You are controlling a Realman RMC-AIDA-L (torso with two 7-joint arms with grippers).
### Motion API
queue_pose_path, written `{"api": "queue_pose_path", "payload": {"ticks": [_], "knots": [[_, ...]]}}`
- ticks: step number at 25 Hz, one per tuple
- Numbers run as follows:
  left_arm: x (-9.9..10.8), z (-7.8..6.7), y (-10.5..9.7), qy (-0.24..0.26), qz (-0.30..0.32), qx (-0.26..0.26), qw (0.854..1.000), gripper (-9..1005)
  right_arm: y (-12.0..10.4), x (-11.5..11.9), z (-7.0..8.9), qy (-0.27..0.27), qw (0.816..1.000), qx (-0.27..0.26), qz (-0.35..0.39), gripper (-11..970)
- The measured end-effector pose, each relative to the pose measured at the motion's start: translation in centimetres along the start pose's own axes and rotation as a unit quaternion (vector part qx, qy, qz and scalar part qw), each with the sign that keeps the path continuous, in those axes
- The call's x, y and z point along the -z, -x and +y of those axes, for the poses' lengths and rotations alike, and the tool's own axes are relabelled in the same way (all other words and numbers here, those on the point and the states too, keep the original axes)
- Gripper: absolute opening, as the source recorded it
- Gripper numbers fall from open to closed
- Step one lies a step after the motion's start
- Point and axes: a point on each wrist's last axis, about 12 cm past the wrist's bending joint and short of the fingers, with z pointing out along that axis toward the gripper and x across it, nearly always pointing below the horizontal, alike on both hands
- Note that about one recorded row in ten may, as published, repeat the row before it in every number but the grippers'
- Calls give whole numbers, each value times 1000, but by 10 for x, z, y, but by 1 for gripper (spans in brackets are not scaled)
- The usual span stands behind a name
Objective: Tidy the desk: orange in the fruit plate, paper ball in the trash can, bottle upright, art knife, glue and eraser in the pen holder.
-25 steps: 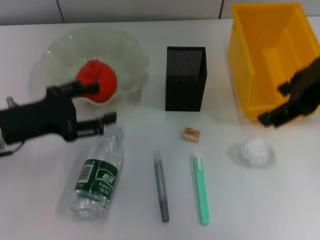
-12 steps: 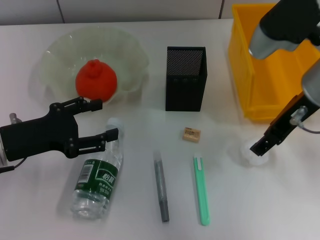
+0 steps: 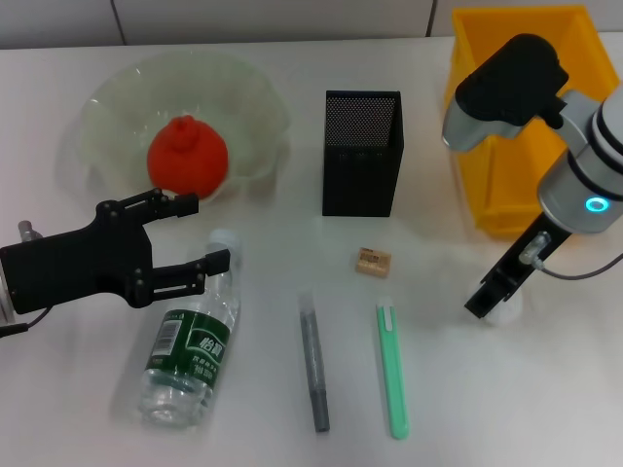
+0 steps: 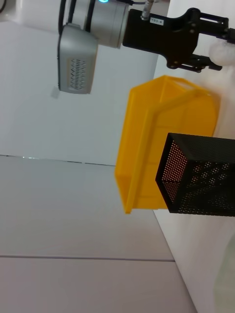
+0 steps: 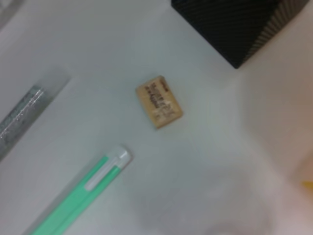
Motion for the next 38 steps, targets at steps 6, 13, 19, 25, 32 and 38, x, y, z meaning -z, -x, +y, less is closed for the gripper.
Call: {"api": "queue_pose_path", "payload": {"ticks": [6, 13, 19, 25, 32, 38], "knots": [[0, 0, -1, 1, -1, 2, 1000, 835, 2, 17, 9, 16, 999, 17, -24, 601], [3, -4, 1, -13, -10, 2, 1000, 836, -12, 107, 6, -36, 991, 6, -132, 493], [5, -6, 1, -16, -13, 12, 1000, 835, -30, 138, -35, -127, 972, -59, -191, 516], [7, -3, 4, -25, -7, 42, 999, 835, -23, 102, -71, -141, 958, -100, -227, 549], [17, -2, 29, -29, 33, 44, 998, 836, -29, 94, -67, -90, 946, -89, -298, 781], [13, 0, 63, 15, 101, 61, 993, 836, -60, 84, -40, -21, 912, 43, -407, 826]]}}
